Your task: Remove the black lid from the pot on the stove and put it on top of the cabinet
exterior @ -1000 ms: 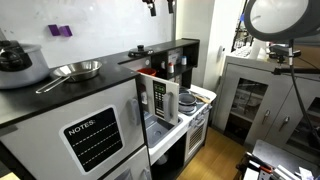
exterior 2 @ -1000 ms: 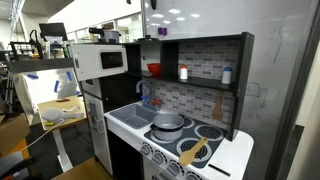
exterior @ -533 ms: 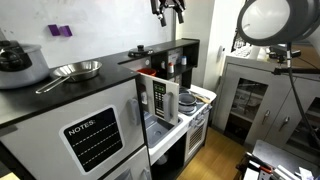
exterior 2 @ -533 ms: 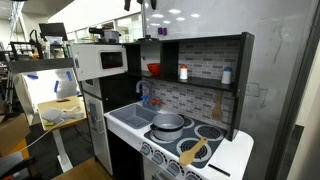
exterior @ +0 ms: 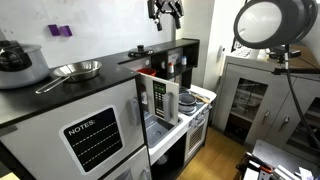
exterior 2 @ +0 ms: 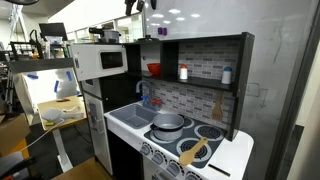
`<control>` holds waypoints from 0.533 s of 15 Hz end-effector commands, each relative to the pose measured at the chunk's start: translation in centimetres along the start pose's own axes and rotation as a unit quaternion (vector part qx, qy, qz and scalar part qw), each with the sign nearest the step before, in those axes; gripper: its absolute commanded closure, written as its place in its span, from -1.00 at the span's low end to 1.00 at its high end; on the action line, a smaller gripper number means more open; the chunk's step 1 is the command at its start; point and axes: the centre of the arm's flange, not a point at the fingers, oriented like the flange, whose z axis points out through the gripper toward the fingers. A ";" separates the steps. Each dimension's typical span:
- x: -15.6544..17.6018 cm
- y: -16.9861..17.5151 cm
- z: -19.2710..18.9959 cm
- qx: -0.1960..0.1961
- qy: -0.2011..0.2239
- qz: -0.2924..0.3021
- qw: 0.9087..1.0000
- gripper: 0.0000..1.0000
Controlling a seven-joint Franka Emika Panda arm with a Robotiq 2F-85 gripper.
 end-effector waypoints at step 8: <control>0.0 -0.1 -0.3 0.001 0.011 -0.001 1.000 -1.00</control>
